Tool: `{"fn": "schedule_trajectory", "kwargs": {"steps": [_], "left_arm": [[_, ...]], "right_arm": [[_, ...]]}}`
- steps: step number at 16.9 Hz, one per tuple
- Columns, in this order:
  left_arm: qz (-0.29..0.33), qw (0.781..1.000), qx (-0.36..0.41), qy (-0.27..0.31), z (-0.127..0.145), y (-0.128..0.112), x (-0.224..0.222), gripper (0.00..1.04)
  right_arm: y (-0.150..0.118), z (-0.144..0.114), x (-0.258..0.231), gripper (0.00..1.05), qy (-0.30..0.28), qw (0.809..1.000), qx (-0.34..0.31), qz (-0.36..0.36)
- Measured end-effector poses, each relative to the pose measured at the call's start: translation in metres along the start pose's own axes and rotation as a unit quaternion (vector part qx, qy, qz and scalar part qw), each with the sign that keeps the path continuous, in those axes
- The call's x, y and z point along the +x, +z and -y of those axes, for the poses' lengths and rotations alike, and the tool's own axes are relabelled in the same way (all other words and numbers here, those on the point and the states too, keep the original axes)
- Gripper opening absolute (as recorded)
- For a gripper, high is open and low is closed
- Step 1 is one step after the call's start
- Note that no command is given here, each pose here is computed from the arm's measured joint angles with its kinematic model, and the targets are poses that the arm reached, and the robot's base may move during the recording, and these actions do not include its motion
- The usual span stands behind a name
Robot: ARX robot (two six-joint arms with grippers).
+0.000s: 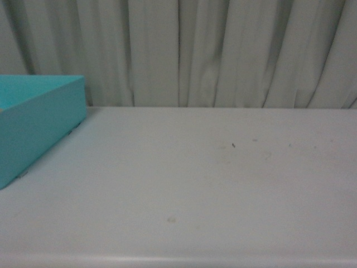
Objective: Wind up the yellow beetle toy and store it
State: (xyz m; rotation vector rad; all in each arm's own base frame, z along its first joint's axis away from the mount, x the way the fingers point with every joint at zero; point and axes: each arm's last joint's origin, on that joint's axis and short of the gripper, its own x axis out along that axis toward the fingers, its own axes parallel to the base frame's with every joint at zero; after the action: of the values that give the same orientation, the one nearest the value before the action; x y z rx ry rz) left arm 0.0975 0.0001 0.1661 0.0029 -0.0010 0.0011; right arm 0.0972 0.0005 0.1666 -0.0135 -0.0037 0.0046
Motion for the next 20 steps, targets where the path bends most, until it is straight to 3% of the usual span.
{"fn": "schedule_trajectory", "kwargs": {"steps": [20], "left_arm": [[-0.001, 1.000, 0.000, 0.000, 0.0000, -0.0001, 0.0000, 0.98]], "right_arm": [[-0.0001, 0.0000, 0.0000, 0.98, 0.000, 1.000, 0.000, 0.000]]}}
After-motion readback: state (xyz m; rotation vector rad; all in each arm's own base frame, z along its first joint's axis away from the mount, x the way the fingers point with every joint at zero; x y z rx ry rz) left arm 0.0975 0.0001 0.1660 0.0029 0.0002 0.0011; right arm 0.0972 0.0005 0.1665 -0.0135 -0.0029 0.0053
